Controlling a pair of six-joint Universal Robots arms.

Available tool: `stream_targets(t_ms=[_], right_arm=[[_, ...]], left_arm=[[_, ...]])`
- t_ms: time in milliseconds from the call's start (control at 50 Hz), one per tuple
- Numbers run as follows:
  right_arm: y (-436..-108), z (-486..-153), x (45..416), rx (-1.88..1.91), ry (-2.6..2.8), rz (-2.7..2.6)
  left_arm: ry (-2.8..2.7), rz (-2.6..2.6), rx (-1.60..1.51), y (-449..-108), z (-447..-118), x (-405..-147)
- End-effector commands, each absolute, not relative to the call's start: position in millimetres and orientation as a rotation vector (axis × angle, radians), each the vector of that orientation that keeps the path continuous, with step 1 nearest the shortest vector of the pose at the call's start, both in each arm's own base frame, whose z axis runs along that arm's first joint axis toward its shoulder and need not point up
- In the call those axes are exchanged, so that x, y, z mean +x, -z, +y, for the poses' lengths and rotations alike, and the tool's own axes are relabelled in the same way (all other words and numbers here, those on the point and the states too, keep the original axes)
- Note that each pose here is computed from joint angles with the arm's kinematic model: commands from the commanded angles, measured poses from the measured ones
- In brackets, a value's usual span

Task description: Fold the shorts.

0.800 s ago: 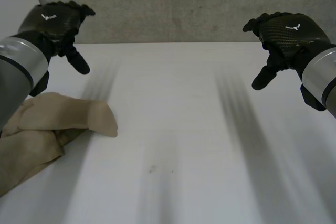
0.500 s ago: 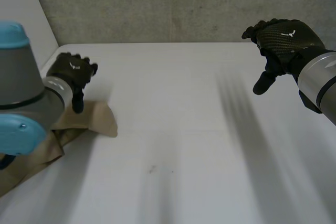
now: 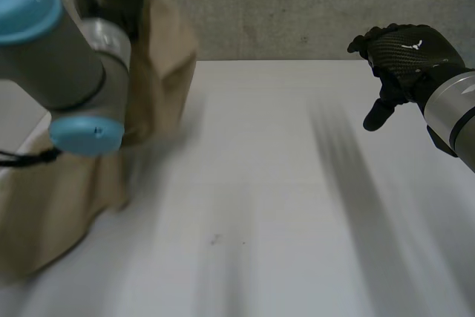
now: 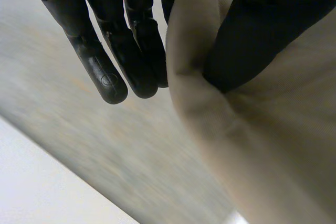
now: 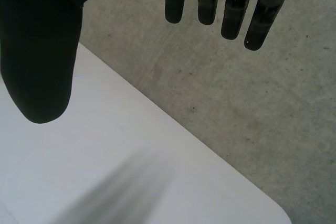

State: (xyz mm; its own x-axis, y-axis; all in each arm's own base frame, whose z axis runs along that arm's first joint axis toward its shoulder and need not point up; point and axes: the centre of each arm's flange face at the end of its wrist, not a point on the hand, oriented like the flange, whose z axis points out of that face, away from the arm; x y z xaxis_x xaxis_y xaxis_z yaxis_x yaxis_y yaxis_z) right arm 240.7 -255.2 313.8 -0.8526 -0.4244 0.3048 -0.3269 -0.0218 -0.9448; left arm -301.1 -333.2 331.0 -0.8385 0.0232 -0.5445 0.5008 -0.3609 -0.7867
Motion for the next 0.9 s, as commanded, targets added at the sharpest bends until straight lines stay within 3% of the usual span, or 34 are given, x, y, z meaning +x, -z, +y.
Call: stream_targets(t_ms=[20,180,260,360,440,460,480,500,660,760,840,900], right_arm=[[-315.4,-255.5,240.7,-0.819,2.046,2.136],[-317.4,-256.4,241.4,-0.817,2.062,2.118],[-316.4,-256.4,241.7,-0.82,2.056,2.119],[-315.5,-255.0,243.4,-0.83,2.05,2.115],[-314.2,-253.6,244.5,-0.835,2.044,2.114],[-313.3,-253.7,244.5,-0.836,2.041,2.117],[-312.4,-253.5,244.5,-0.837,2.037,2.12],[-312.4,-253.5,244.4,-0.837,2.037,2.12],[-302.5,-256.2,246.5,-0.849,2.0,2.147],[-300.8,-256.4,246.8,-0.861,1.998,2.15],[-297.7,-257.4,246.7,-0.884,1.996,2.164],[-293.1,-258.9,247.7,-0.896,1.983,2.177]], left_arm=[[2.623,1.195,0.366,-439.2,-288.7,-302.8],[2.678,1.292,0.401,-430.0,-246.6,-294.9],[2.739,1.382,0.322,-425.4,-232.3,-271.2],[2.63,1.53,0.217,-393.6,-263.7,-233.7],[2.529,1.642,0.187,-363.8,-287.5,-219.4],[2.459,1.733,0.193,-335.6,-305.6,-218.1],[2.458,1.733,0.193,-335.3,-305.7,-218.1],[2.353,1.86,0.207,-292.6,-329.9,-218.2],[2.0,2.057,0.225,-196.2,-390.0,-188.3],[1.898,2.11,0.262,-185.5,-390.1,-183.0],[1.924,2.103,0.265,-205.1,-379.5,-185.0],[1.965,2.105,0.328,-221.0,-352.4,-200.0]])
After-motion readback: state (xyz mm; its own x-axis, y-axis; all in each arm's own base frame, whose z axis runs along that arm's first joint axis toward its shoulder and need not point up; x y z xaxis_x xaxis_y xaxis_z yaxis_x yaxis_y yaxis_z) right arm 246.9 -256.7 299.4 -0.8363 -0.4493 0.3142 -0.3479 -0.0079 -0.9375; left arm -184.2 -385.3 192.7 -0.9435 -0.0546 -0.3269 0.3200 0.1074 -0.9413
